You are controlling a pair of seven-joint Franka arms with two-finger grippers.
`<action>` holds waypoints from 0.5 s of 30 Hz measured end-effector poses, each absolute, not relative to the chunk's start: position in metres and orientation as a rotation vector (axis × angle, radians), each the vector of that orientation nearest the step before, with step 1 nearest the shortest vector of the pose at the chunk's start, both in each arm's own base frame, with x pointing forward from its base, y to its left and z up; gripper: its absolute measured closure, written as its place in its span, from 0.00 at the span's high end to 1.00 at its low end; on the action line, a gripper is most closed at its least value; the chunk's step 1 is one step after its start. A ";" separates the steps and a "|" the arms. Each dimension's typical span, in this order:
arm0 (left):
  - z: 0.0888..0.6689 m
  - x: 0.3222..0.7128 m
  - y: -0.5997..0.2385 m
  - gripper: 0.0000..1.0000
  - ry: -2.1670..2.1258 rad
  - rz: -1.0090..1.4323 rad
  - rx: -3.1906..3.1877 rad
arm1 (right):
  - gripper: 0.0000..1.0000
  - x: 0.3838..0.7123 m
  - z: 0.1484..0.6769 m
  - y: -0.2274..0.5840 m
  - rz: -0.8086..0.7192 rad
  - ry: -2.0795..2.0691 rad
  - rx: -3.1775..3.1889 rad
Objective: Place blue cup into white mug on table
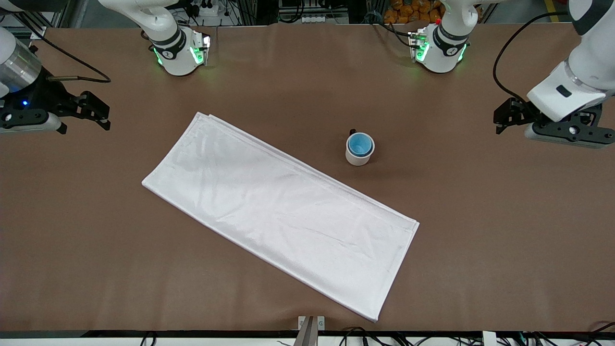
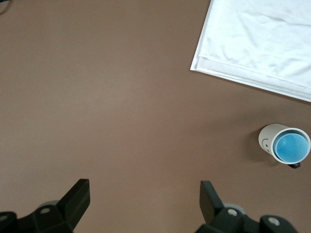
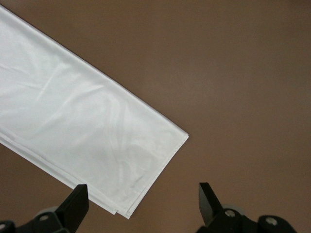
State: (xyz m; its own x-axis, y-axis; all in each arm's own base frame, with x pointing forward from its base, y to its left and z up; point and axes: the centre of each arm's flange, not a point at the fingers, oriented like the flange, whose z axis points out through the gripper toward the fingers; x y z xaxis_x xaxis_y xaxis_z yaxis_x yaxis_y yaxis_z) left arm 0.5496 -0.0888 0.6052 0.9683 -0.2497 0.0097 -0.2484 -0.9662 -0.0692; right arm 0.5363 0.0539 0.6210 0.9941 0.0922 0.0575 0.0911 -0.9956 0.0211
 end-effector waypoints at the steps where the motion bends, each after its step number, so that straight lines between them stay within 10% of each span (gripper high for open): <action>1: 0.607 0.549 -0.089 1.00 0.385 -0.025 -3.060 | 1.00 0.536 0.621 0.054 0.091 0.144 3.119; 15: 0.617 0.549 -0.076 1.00 0.334 -0.019 -3.119 | 1.00 0.537 0.622 0.056 0.099 0.148 3.119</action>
State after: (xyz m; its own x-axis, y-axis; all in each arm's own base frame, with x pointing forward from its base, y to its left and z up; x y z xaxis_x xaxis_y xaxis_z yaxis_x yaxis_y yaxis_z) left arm 0.5490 -0.0756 0.6173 0.9772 -0.2120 0.0117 -0.2119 -0.9773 -0.0058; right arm 0.5367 0.0557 0.6215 0.9935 0.0954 0.0626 0.0942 -0.9953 0.0209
